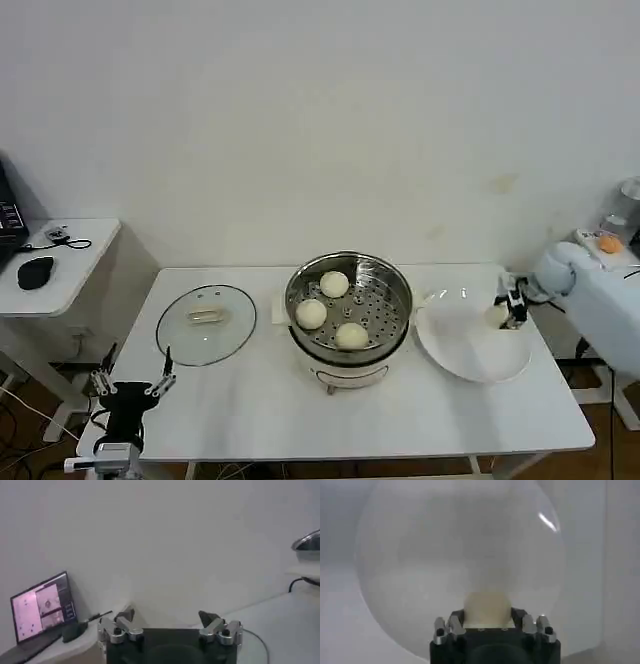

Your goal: Take steamed baozi put them in steamer then cover it.

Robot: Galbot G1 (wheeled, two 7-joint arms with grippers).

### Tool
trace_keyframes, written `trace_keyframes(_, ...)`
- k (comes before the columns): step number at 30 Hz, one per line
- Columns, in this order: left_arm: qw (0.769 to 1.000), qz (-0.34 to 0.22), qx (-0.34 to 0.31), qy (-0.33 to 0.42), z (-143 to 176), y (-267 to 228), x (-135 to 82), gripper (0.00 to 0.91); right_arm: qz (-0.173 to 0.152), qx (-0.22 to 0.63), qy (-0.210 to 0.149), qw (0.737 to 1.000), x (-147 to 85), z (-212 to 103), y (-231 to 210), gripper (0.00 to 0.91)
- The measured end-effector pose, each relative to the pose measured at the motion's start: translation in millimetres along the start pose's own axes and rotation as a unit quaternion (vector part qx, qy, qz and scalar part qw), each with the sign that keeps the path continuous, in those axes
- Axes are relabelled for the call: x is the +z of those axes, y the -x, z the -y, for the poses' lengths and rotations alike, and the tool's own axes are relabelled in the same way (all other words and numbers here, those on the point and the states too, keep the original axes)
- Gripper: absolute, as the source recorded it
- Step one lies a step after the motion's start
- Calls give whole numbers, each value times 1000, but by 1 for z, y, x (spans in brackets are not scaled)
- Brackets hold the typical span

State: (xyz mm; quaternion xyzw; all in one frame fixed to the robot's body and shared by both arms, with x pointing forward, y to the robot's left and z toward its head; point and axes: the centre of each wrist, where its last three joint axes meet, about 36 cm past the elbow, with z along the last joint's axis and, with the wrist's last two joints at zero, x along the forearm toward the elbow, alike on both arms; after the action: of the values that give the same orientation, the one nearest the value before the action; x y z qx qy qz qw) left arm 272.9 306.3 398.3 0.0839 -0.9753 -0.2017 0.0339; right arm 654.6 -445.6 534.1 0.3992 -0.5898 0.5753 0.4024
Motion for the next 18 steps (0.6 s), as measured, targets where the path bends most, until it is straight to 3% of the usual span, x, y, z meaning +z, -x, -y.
trace_keyframes(9, 998, -13, 13, -65, -11, 17, 6, 907, 51, 46, -13, 998, -43, 16, -70, 655)
trace_keyframes(18, 988, -12, 42, -148, -12, 22, 16, 907, 121, 52, -39, 991, -118, 3, -107, 655)
